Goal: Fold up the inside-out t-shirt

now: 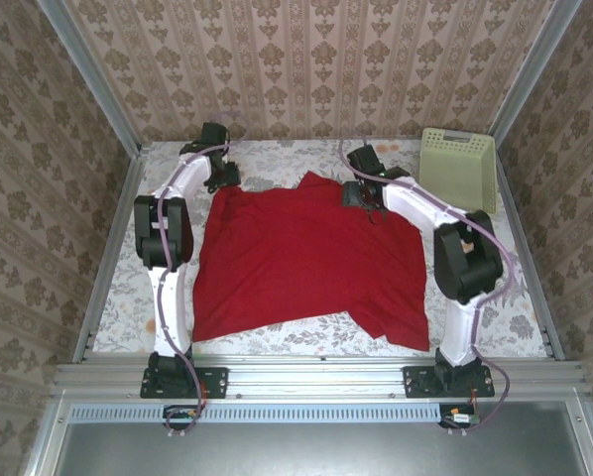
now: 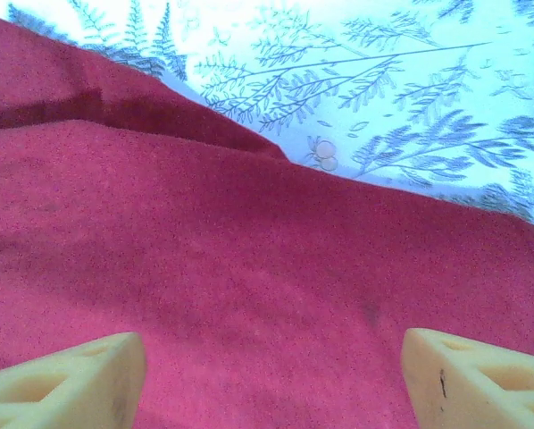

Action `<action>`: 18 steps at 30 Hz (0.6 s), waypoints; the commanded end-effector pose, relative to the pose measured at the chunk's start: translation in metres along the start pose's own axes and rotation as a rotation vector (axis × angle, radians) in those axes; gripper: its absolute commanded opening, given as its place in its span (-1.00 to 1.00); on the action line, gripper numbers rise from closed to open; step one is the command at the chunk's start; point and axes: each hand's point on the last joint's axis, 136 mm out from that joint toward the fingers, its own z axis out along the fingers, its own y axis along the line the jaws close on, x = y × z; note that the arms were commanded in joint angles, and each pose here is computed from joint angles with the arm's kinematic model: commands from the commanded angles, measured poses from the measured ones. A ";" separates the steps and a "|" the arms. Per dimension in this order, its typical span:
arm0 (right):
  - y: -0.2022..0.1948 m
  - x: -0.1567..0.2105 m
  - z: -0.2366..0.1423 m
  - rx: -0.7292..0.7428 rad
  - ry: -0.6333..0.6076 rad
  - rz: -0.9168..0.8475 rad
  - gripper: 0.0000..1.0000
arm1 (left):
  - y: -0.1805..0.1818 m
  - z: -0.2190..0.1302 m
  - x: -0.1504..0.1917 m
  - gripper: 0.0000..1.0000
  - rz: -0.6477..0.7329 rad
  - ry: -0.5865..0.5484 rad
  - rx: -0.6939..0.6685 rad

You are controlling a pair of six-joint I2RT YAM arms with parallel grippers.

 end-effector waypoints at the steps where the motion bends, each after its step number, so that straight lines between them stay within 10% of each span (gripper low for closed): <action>1: -0.004 0.005 0.024 0.022 0.088 -0.039 0.54 | 0.010 0.009 0.010 -0.31 0.004 0.055 -0.016; 10: -0.038 0.047 0.052 0.111 0.244 0.036 0.51 | 0.019 0.007 0.002 -1.00 -0.082 0.059 0.049; 18: -0.068 0.116 0.023 0.128 0.328 0.165 0.29 | 0.024 -0.036 -0.010 -1.00 -0.311 -0.040 0.261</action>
